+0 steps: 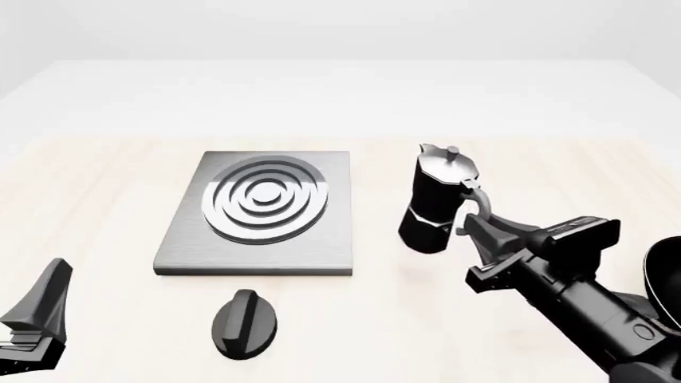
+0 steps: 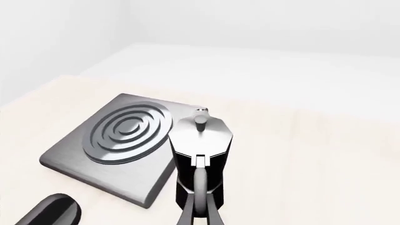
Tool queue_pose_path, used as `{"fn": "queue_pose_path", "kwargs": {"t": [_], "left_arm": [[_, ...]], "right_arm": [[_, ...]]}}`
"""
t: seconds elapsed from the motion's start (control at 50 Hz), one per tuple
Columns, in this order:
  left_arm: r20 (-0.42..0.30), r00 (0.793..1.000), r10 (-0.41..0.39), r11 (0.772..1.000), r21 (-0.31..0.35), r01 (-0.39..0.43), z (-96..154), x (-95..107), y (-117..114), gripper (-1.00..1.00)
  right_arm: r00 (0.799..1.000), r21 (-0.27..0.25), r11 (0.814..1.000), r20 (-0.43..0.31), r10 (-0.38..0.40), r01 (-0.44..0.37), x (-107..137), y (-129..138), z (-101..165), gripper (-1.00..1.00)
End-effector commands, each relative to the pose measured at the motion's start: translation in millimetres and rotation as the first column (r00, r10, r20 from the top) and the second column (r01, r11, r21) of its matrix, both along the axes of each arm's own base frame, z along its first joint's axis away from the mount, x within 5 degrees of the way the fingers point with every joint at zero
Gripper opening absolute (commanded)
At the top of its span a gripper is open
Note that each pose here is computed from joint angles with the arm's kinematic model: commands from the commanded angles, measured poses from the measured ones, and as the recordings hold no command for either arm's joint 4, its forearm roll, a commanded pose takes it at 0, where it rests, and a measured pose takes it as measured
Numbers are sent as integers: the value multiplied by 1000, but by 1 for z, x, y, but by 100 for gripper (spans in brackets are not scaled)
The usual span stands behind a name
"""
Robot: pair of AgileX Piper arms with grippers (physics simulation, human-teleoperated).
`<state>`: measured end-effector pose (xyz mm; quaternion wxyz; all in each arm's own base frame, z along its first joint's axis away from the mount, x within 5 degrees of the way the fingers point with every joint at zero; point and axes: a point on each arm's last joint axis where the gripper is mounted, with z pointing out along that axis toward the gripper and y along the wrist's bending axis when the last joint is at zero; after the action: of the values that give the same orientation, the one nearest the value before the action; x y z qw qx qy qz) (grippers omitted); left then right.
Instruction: Put the moka pot on the stove.
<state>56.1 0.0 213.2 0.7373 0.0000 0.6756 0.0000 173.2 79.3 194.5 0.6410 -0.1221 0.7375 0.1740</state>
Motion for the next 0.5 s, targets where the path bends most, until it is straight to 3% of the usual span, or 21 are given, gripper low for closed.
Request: {"fn": "queue_pose_path", "kwargs": {"t": [0.02,0.5], "left_arm": [[0,1000,0,1000,0,0,0,0,0,100],[0,1000,0,1000,0,0,0,0,0,100]], "right_arm": [[999,10,1000,44,1,-1,2,1,23,-100],[995,11,999,94,35,-36,13,14,59,-100]]}}
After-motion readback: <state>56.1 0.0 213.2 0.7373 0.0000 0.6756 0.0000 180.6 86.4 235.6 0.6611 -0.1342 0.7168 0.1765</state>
